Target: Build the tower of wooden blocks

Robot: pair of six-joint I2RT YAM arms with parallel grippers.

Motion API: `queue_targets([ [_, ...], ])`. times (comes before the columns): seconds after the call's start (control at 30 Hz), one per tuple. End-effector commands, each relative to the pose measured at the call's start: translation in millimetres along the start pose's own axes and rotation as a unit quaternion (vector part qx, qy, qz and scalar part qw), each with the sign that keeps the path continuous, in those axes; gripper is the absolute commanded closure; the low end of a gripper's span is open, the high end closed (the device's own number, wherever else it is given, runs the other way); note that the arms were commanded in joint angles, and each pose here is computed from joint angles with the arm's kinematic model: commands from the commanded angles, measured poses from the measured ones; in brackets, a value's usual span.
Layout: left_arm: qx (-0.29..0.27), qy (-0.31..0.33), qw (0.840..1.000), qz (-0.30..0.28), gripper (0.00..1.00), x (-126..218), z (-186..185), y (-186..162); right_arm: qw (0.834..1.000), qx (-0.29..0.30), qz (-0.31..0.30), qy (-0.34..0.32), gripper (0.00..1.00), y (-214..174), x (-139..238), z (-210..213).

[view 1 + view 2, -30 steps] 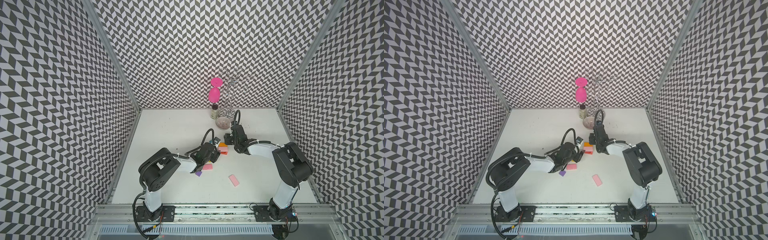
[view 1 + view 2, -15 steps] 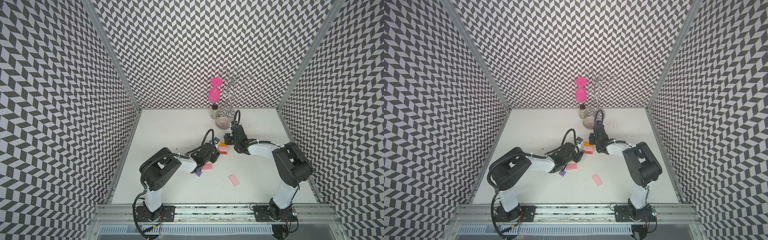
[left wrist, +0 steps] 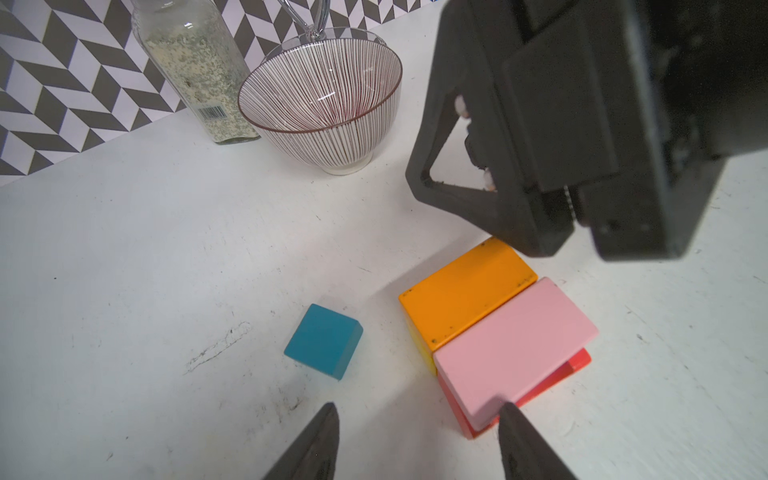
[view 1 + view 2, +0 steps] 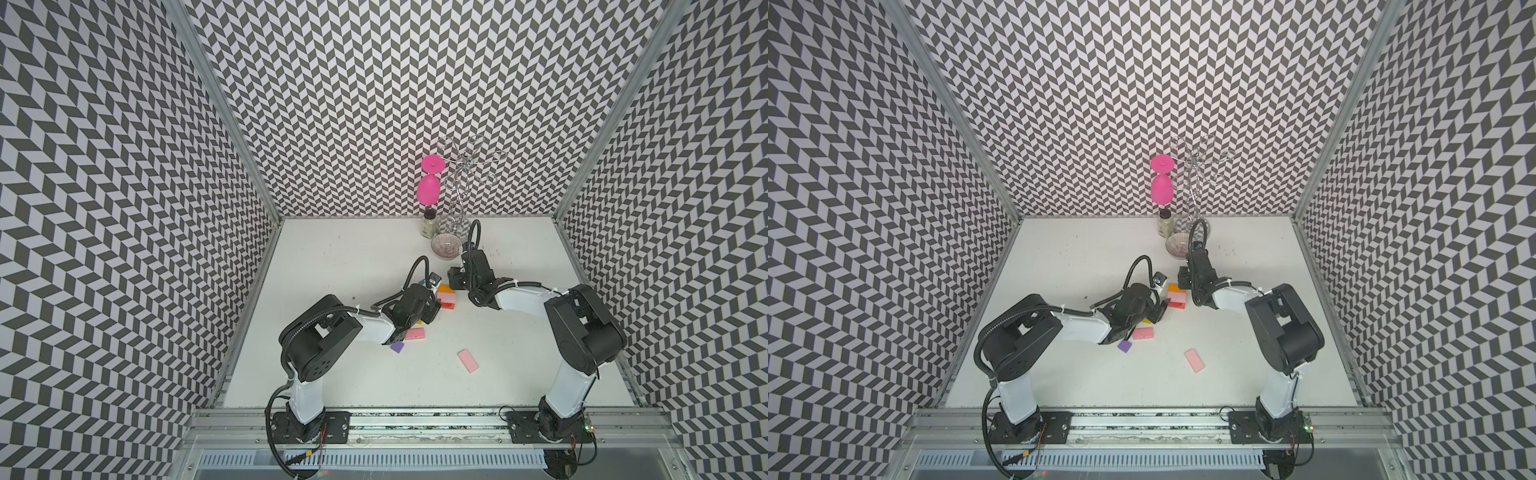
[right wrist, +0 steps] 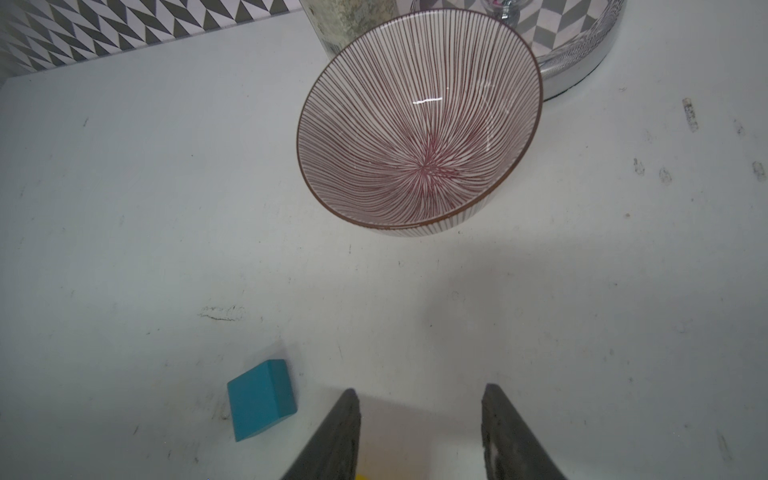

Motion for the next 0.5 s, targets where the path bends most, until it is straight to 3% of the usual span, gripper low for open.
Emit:
queue_targets([
  [0.0,-0.005,0.003,1.000,-0.001,0.38,-2.8,-2.7,4.1,1.000,-0.001,-0.018,0.004,0.53,11.3,-0.1,1.9],
  [0.27,-0.001,-0.009,1.000,-0.019,0.40,10.8,-3.7,13.4,1.000,-0.005,-0.028,0.001,0.53,14.8,10.9,0.1],
  [0.47,0.049,-0.007,0.996,-0.079,0.38,64.7,5.9,48.3,0.998,-0.013,-0.064,0.004,0.48,22.2,36.7,-2.4],
])
Point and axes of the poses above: each gripper's point midway between its finger pads, its own x axis back along the fingers, its own z axis along the line the jaws close on, y = z × x, the point moved 5 cm from there along x, back along the fingers, and after that the axes turned 5 degrees about x, right-handed, at the moved point
